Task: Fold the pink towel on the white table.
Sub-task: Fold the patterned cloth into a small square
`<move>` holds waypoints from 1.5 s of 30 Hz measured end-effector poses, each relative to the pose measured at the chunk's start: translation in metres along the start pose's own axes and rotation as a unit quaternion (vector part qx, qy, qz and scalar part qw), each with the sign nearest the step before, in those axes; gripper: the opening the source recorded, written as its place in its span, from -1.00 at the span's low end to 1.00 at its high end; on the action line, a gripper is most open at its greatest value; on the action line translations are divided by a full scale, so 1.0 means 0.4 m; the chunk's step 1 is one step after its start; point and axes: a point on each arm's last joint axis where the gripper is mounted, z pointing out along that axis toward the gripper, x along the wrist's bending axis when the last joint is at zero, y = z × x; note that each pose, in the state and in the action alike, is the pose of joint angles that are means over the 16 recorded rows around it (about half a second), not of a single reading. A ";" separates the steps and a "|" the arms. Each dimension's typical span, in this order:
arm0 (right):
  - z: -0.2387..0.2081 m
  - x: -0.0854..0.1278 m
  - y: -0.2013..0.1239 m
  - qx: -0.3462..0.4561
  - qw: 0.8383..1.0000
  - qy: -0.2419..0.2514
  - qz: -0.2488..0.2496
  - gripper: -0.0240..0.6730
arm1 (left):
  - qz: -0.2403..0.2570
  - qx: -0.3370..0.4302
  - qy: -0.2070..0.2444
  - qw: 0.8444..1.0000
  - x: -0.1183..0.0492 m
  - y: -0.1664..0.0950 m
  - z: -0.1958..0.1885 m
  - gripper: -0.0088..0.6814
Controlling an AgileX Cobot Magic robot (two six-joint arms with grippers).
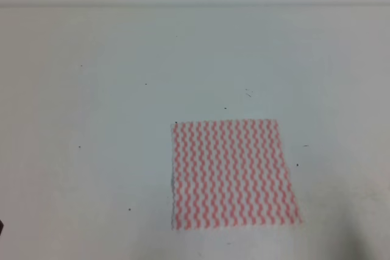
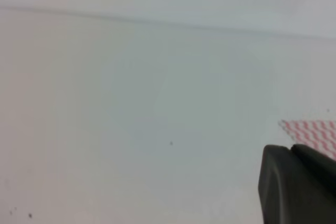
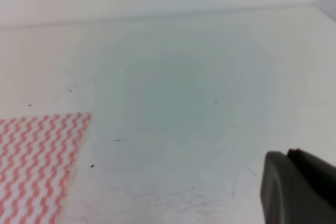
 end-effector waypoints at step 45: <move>0.041 0.091 0.198 0.122 0.969 0.095 0.191 -0.98 | -0.213 0.094 -0.027 0.972 -0.023 0.167 0.092 -0.99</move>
